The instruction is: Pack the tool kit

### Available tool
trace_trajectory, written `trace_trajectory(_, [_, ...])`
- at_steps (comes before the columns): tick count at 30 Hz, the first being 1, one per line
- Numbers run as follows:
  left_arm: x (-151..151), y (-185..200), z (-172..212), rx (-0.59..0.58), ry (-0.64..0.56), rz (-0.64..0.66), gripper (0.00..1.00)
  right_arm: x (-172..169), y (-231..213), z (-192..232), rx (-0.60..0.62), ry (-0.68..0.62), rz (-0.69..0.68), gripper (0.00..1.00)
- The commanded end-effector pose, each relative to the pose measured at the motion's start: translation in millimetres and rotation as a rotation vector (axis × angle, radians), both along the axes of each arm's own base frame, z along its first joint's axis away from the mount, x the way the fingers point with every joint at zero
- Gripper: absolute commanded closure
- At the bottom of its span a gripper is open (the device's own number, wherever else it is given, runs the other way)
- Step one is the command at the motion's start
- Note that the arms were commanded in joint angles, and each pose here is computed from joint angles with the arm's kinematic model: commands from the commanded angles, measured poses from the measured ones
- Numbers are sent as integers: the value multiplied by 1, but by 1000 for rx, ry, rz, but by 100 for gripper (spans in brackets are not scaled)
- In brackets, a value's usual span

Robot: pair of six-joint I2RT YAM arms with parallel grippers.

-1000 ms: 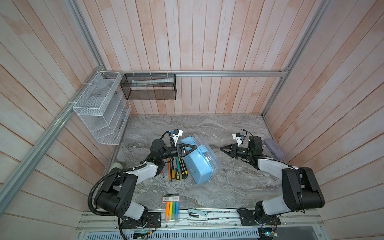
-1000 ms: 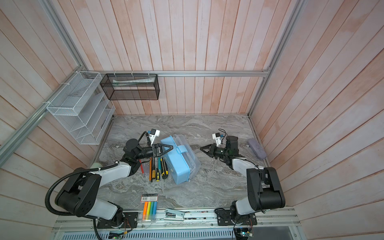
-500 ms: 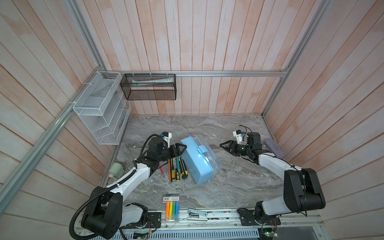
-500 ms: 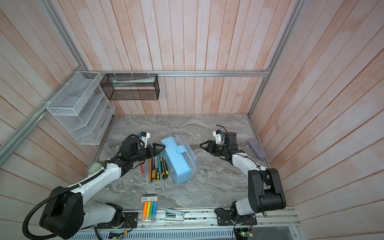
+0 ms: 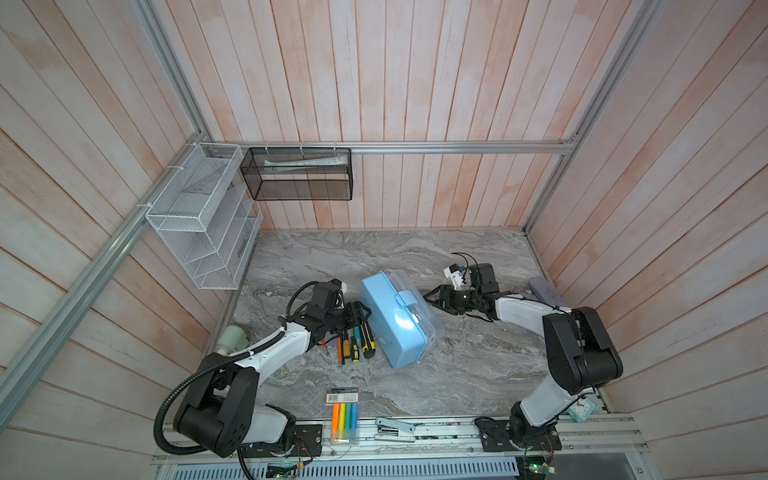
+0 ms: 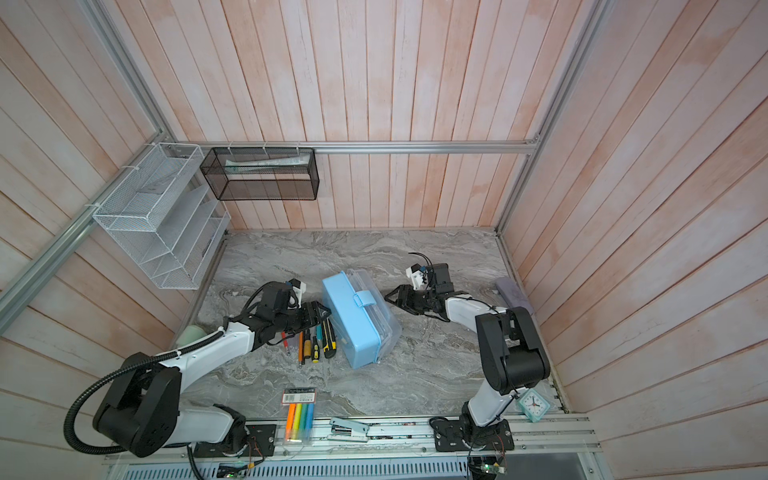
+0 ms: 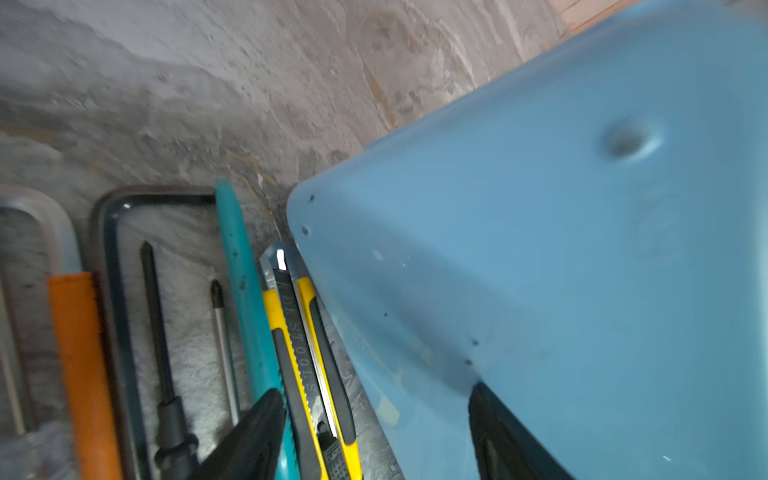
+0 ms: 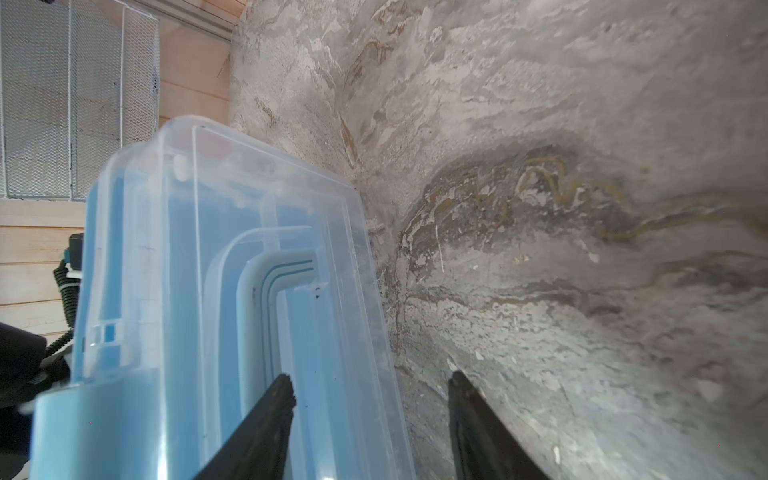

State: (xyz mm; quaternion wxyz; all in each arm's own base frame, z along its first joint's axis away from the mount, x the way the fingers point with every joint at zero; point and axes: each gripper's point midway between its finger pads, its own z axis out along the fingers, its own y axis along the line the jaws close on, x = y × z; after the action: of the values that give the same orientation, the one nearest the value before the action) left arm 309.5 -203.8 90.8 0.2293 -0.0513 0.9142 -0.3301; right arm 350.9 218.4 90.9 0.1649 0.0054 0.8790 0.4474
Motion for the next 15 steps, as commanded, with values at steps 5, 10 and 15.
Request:
trace_trajectory(5, [3,-36,17,-52,-50,-79,28,-12,24,9,54,-25,90,43])
trace_trajectory(10, [3,-51,23,-64,-65,-115,28,-18,28,29,103,-62,105,44])
trace_trajectory(15, [5,-78,35,-90,-89,-173,28,-25,30,60,101,-125,106,45])
